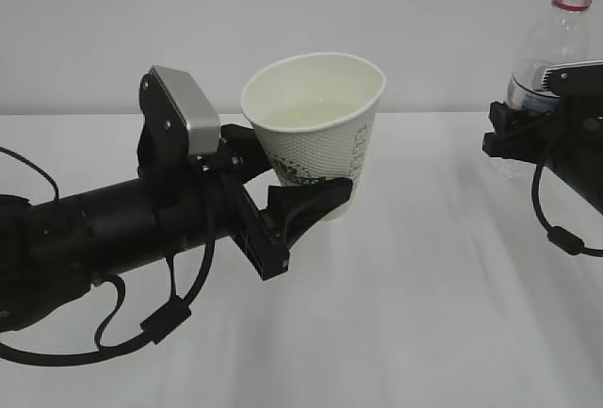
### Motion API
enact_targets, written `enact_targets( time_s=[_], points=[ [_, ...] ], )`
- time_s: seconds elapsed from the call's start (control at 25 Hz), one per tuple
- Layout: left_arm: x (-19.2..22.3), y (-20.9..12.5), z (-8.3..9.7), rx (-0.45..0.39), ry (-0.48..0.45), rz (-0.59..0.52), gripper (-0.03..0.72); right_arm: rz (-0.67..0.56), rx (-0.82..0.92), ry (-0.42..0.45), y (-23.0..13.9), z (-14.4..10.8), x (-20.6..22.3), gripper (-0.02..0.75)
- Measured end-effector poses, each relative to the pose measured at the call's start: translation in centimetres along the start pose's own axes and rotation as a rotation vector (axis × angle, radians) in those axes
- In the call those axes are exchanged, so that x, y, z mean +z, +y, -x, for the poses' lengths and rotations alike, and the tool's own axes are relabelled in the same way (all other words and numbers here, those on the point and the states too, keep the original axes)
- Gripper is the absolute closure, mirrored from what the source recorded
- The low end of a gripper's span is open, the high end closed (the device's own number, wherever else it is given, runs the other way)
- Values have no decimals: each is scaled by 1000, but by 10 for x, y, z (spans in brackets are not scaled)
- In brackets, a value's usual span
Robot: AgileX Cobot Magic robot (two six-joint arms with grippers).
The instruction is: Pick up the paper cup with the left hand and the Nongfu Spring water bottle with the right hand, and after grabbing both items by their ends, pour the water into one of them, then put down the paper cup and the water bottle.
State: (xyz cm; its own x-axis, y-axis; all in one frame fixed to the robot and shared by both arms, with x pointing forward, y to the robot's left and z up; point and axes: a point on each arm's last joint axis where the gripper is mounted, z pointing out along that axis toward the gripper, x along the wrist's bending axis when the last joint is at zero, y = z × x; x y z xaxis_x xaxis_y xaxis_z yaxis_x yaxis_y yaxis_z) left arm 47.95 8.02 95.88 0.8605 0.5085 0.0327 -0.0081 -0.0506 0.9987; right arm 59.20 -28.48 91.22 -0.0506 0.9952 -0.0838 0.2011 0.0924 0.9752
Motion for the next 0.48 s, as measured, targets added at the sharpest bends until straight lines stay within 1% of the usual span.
enact_targets(
  time_s=[0.16,0.24,0.48],
  points=[
    [0,1,-8,-5,84,12,189,0,0,0,0,0,0,253],
    [-1,1,-11,1,111,14,190,0,0,0,0,0,0,253],
    [-9,-2,-33,4,190,-2,190,0,0,0,0,0,0,253]
  ],
)
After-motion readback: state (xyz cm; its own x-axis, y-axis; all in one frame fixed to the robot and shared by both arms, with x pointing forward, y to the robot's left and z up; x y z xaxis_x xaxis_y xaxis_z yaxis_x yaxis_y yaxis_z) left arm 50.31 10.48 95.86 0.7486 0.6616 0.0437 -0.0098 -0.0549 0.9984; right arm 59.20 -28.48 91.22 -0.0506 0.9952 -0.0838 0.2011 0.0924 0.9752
